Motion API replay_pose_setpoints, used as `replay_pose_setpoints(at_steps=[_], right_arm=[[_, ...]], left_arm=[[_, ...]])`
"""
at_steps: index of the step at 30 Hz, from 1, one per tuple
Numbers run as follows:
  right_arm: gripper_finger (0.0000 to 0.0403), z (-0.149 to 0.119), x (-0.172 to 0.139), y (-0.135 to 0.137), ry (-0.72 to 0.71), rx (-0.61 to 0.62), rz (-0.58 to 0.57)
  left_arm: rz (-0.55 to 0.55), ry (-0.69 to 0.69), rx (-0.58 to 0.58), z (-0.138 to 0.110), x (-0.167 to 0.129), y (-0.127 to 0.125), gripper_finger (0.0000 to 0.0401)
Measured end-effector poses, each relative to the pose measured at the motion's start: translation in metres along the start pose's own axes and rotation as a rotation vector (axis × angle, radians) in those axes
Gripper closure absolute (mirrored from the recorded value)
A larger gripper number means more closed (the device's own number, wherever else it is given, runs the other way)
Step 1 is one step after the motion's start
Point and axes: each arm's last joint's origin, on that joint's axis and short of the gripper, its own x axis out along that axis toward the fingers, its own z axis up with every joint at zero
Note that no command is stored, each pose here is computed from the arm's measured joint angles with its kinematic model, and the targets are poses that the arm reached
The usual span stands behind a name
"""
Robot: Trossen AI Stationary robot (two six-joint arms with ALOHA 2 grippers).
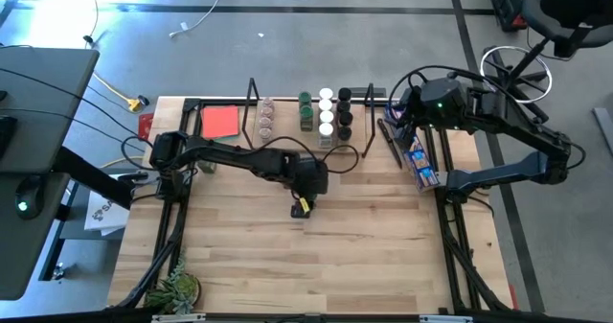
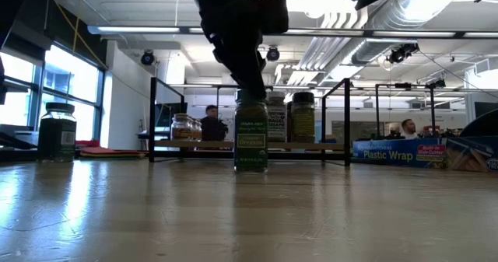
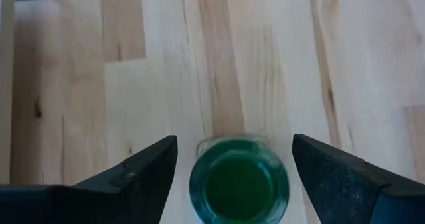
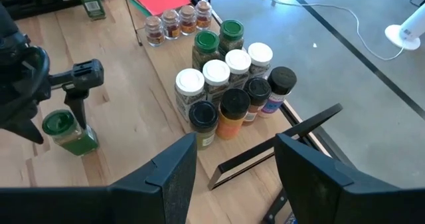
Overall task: Shelf spices
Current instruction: Put the bottom green seasoning bottle on the shelf aligned with the other green seasoning bottles
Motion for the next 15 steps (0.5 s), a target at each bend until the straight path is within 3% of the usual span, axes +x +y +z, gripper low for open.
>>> replay_pose_setpoints(at_steps=[10,15], right_arm=[[0.0206,-0.0001,-0.0001,0.0,0.001,0.0,0.0],[0.0206,-0.0001,0.0,0.0,0.001,0.0,-0.001]], left_arm=[[-0.028,0.045,-0.034,-0.0049,0.0,0.0018,0.0109],[-0.047,0.056,-0.053,-0.0078,0.0018,0.0039,0.0143]])
